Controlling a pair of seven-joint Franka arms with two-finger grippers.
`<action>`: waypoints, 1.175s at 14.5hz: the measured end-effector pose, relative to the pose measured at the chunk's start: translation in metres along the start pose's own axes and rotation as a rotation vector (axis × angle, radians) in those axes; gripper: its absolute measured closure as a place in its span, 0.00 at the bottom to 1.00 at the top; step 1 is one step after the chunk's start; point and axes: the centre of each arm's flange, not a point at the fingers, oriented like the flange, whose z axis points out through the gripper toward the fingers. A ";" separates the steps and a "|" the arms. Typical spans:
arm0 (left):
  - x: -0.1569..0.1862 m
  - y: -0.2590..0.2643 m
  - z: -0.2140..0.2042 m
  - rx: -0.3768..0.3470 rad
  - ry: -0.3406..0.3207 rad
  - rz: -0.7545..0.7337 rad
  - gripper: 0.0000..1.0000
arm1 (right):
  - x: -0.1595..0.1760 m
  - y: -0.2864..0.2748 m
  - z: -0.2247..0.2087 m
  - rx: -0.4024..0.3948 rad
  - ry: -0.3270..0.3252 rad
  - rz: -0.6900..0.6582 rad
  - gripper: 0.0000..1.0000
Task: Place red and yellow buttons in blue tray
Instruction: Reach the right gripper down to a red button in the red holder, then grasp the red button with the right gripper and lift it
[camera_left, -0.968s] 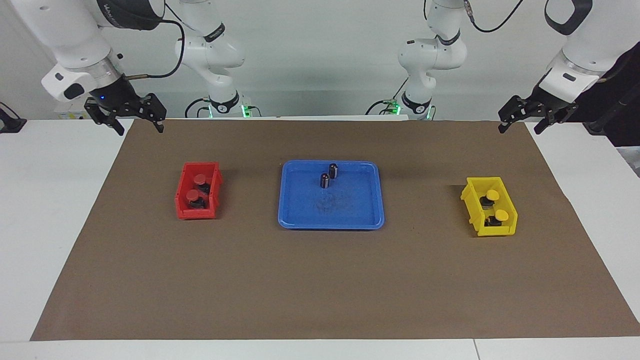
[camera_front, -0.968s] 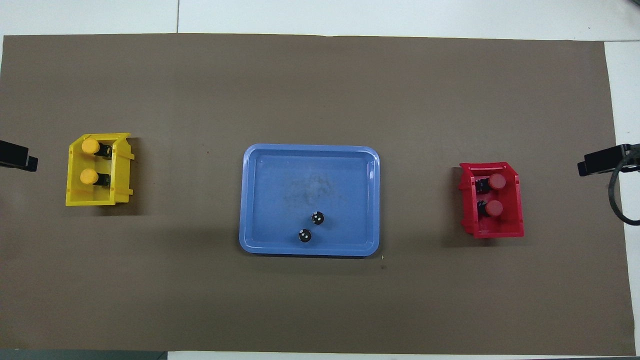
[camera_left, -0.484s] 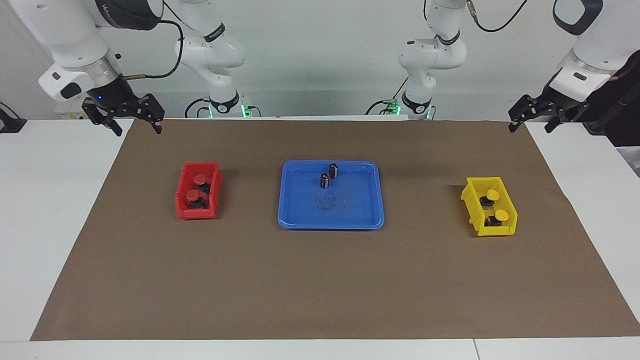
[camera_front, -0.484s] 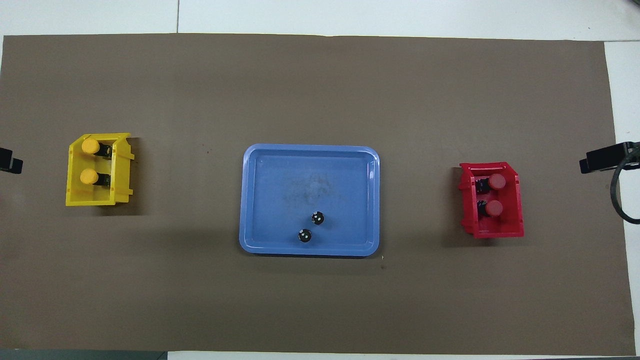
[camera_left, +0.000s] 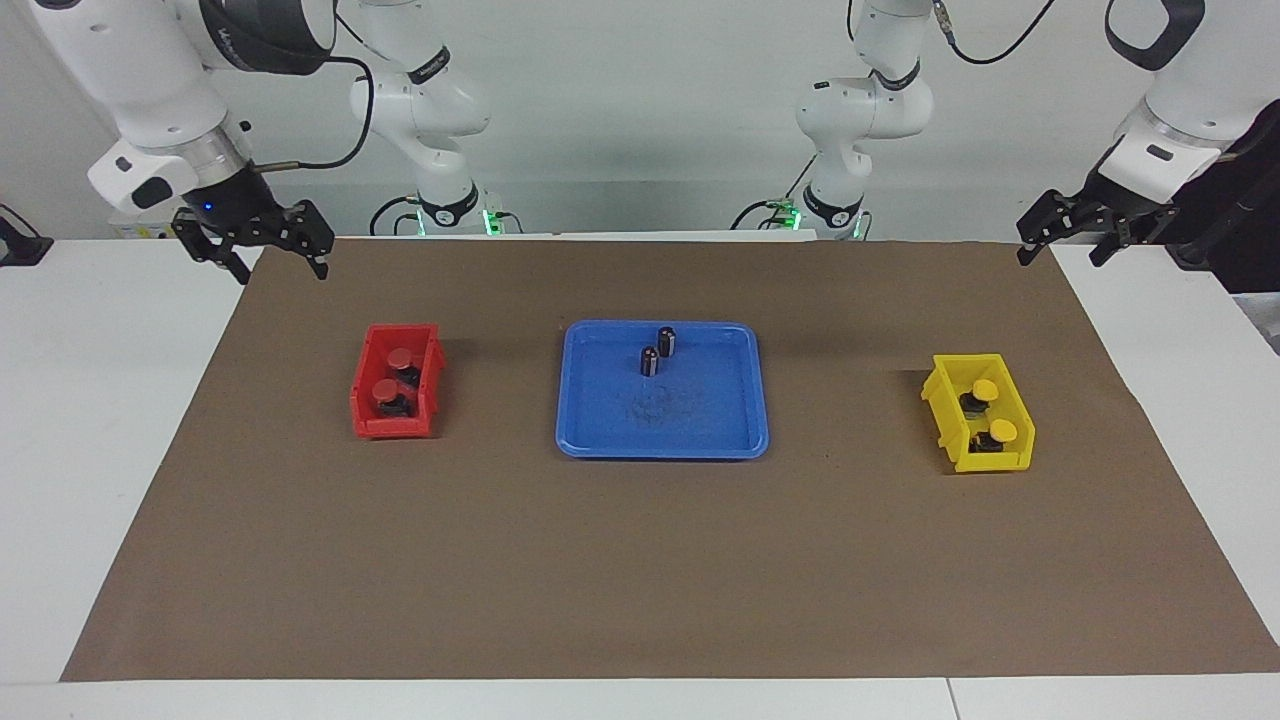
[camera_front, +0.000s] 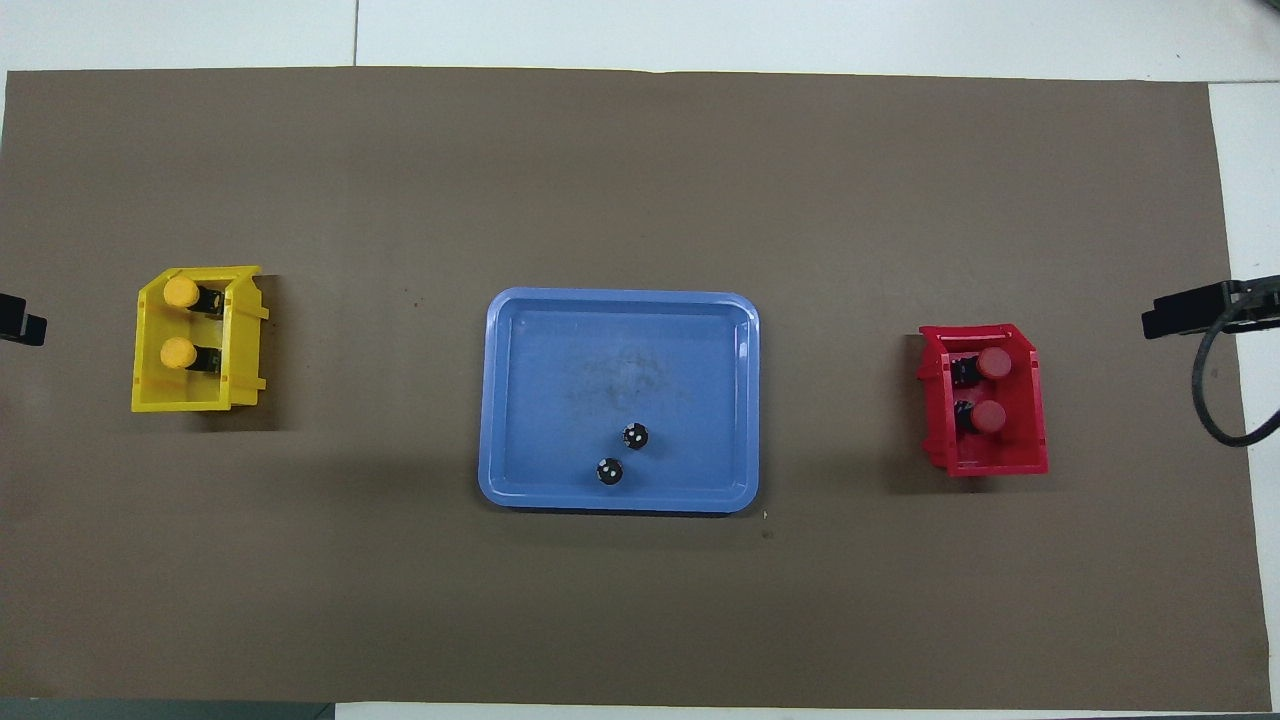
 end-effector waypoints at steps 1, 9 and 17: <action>0.001 -0.001 -0.001 0.001 0.008 -0.001 0.00 | -0.002 -0.001 0.022 -0.001 0.005 -0.002 0.13; 0.010 0.010 -0.006 0.011 0.077 -0.045 0.00 | 0.007 -0.032 0.156 0.001 -0.036 -0.006 0.37; 0.011 0.001 0.010 0.010 0.087 -0.079 0.00 | -0.003 -0.039 0.192 -0.002 -0.004 -0.002 0.43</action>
